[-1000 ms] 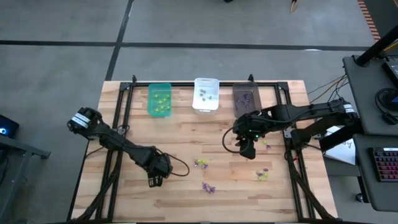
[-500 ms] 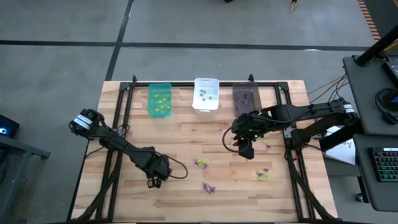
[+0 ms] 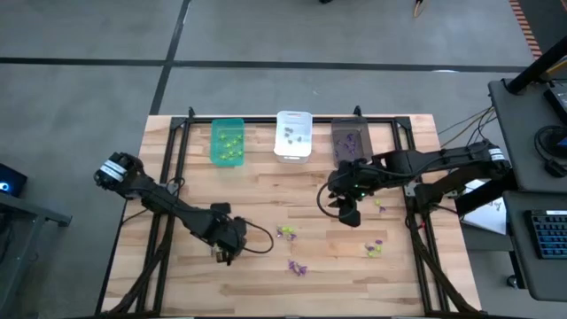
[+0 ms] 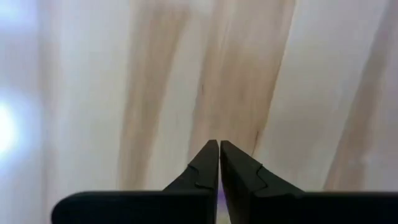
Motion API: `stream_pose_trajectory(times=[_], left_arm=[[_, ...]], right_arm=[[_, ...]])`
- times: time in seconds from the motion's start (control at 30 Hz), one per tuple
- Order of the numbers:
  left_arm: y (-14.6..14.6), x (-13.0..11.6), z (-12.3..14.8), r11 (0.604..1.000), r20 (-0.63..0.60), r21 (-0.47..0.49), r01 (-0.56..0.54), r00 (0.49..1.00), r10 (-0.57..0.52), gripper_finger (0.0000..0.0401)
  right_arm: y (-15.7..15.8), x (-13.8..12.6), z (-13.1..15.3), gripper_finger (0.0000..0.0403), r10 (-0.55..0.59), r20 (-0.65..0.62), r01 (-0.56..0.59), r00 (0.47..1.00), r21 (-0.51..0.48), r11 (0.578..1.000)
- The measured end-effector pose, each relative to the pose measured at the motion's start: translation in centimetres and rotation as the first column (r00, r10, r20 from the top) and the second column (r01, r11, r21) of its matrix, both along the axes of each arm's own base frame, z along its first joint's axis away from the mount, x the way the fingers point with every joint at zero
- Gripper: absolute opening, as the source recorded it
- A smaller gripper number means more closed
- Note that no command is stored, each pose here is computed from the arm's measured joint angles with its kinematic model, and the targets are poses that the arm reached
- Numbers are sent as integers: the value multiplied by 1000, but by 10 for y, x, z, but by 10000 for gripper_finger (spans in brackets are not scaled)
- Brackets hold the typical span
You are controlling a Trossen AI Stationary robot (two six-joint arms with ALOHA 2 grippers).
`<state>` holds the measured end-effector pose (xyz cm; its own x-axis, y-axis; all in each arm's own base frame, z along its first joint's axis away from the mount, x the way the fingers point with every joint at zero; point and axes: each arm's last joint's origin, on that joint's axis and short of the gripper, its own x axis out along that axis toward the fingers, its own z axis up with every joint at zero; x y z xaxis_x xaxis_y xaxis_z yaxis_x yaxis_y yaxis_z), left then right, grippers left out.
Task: Sort Halloween decoration
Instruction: Put the purple witch hat toy into the gray bin
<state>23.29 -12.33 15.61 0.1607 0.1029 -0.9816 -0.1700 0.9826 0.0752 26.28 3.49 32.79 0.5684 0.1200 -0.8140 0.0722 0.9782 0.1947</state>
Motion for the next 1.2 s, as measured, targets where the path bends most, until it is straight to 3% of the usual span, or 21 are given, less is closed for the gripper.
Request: stream_pose_trajectory(times=[0.3,0.4,0.57,0.7,0.87,1.1,1.2], left_arm=[[1,10,38,994,329,35,99,938,-105,2],[3,6,46,995,343,22,101,934,-102,1],[-6,-3,53,970,308,-147,196,941,-143,1],[-20,-2,51,950,343,-194,243,925,-166,0],[-52,5,42,893,452,-175,415,839,-301,10],[-80,15,25,889,399,-183,420,858,-324,64],[-93,20,15,866,373,-146,479,837,-400,96]], right_arm=[[2,17,-30,123,96,189,-84,977,-70,994],[2,20,-47,123,97,235,-83,967,-70,994],[2,17,-73,123,59,233,-55,971,-22,998],[2,14,-84,123,25,204,-27,979,7,1000],[2,11,-90,123,-5,182,-2,983,41,999],[6,11,-90,123,18,181,-29,983,56,998],[6,11,-90,123,22,181,-33,983,57,998]])
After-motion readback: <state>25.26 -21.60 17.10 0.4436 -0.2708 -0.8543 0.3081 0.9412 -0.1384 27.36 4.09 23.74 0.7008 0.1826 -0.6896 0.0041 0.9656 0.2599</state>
